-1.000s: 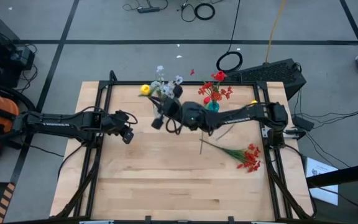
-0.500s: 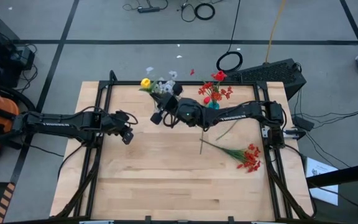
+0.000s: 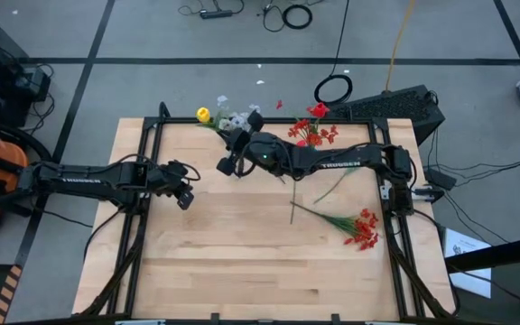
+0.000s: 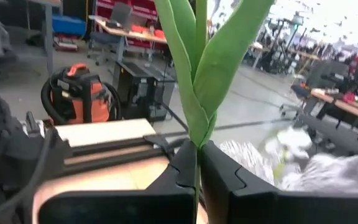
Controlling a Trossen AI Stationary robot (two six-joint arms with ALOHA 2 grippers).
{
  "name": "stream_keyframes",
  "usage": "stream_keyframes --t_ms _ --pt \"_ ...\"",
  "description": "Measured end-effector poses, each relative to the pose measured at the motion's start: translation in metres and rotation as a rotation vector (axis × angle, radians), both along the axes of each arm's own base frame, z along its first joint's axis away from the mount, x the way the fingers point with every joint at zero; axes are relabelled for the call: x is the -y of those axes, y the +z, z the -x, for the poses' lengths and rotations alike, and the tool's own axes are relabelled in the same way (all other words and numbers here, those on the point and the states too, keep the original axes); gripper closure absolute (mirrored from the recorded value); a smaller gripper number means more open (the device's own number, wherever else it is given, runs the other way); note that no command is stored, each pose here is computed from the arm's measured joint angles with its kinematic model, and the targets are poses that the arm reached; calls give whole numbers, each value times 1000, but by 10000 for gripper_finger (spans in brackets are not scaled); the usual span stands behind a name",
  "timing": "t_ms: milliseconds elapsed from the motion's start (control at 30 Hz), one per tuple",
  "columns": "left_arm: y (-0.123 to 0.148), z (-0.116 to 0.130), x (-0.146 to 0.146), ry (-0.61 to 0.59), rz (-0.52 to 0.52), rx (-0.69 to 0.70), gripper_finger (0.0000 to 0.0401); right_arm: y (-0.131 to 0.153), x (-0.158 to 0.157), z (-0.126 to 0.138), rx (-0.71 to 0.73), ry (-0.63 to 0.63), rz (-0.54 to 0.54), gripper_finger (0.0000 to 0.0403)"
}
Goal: Sort flowers into vase by color
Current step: Put the bottom yellow flowers into the transparent crystal vase
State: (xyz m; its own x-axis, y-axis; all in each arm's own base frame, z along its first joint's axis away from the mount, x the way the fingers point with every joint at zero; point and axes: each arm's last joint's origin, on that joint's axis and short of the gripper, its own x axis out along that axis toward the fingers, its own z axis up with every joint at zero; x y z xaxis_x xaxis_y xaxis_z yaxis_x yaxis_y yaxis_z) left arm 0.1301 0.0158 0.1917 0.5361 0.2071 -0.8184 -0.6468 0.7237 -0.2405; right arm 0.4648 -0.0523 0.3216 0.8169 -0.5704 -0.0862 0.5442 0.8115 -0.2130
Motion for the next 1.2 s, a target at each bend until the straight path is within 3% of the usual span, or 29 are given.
stream_keyframes --t_ms 233,800,1033,1200 --pt "0 0 0 3 -3 0 399 -7 5 -2 1 -6 -46 402" --pt "0 0 -1 15 -17 6 399 -60 5 -25 -51 -16 -112 396" --pt "1 -1 -1 16 -17 8 399 -57 4 -24 -56 -8 -87 390" --pt "1 -1 -1 16 -17 8 399 -35 0 -17 16 -1 -87 400"
